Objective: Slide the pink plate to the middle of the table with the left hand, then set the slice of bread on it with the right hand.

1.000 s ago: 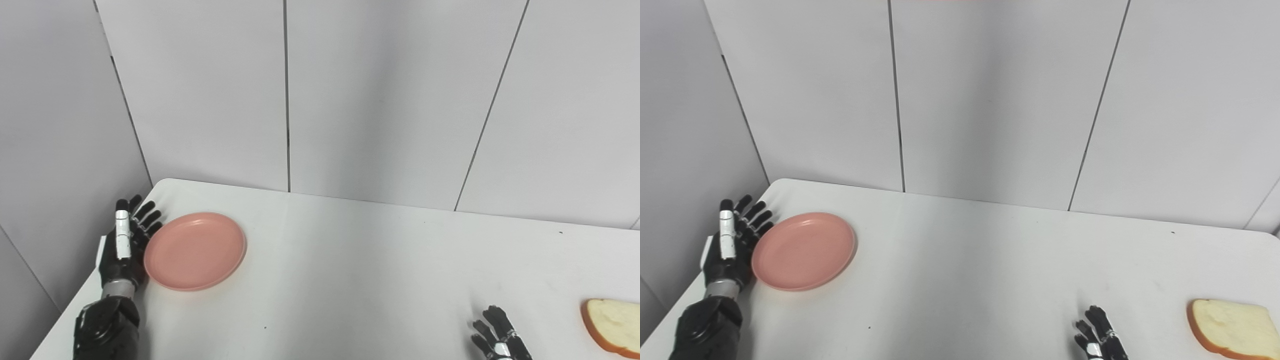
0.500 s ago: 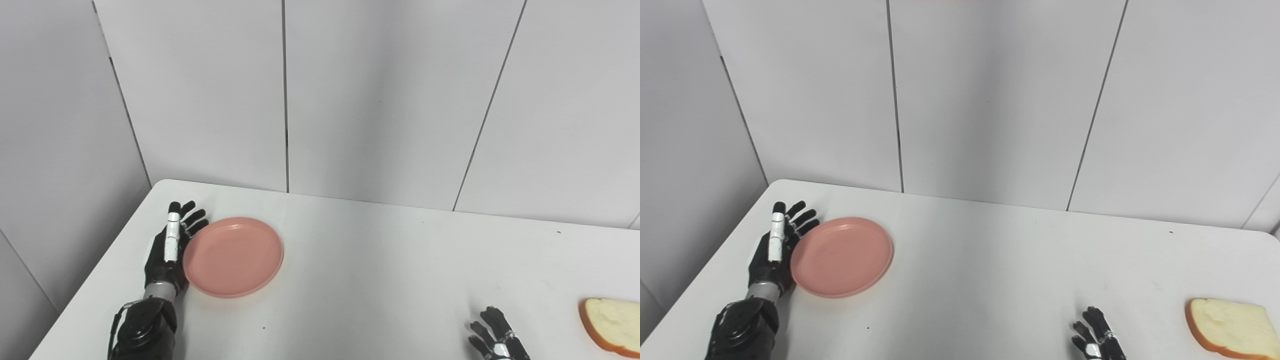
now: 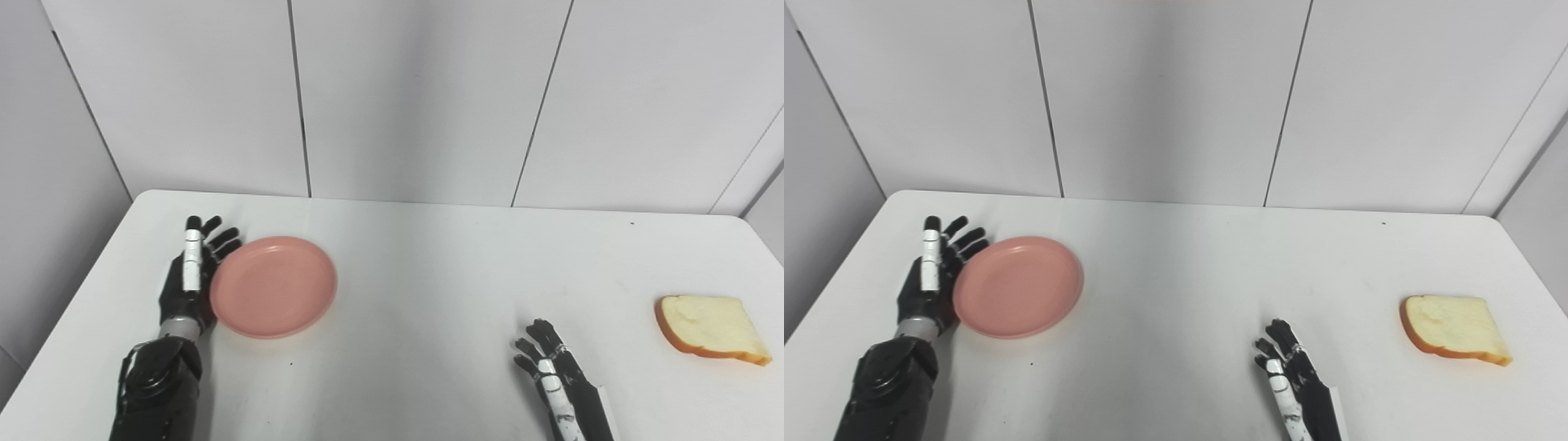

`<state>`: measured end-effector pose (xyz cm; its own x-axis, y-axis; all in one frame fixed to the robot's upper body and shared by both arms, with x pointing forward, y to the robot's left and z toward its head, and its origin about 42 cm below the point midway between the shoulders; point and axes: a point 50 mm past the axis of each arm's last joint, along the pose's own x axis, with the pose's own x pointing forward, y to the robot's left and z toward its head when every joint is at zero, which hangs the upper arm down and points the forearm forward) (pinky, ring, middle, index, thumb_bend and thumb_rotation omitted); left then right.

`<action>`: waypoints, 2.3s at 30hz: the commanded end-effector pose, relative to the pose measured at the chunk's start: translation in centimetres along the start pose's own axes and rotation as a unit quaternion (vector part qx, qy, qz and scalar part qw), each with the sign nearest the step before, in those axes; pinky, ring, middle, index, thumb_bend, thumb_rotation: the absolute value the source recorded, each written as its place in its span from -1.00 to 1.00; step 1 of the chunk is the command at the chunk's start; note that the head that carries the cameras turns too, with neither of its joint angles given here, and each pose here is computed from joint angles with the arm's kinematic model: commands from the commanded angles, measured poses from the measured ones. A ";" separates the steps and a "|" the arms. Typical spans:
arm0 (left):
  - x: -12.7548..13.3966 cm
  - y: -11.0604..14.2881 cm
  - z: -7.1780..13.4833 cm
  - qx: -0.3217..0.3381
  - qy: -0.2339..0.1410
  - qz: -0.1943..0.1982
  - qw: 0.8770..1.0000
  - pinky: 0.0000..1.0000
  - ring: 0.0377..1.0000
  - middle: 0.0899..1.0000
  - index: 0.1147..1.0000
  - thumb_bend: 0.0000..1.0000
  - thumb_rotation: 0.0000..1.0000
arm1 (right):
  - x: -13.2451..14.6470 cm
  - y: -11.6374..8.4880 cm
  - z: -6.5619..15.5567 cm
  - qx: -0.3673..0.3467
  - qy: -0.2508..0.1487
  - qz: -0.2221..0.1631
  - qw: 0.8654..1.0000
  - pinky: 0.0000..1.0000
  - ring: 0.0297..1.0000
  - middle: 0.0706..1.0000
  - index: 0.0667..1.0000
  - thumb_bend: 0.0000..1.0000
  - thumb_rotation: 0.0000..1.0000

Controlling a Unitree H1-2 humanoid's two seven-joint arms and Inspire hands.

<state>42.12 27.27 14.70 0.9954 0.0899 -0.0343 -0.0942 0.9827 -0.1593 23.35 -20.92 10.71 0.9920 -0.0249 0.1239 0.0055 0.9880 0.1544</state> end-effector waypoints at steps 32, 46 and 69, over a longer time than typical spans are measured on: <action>-1.8 -10.7 -3.6 0.021 0.054 -0.163 0.985 0.64 0.54 0.40 0.70 0.90 0.99 | 1.1 4.8 1.4 -0.045 -0.053 -0.038 0.997 0.71 0.63 0.66 0.59 0.51 0.32; -2.3 -12.0 -4.2 0.040 0.057 -0.209 0.975 0.67 0.57 0.43 0.77 0.85 1.00 | 1.4 6.3 1.4 -0.099 -0.075 -0.068 0.990 0.65 0.63 0.61 0.51 0.32 0.28; -2.4 -9.8 -4.7 0.043 0.061 -0.195 0.978 0.78 0.63 0.45 0.79 0.78 0.99 | 3.0 -4.6 10.8 -0.241 -0.206 -0.055 0.947 0.64 0.67 0.60 0.45 0.37 0.21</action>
<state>41.17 15.85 13.72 0.9464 -0.3218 -0.0292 0.3174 0.9428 -0.1020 24.73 -26.61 19.65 0.8631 -0.1311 0.4878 0.2749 0.9321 -0.2358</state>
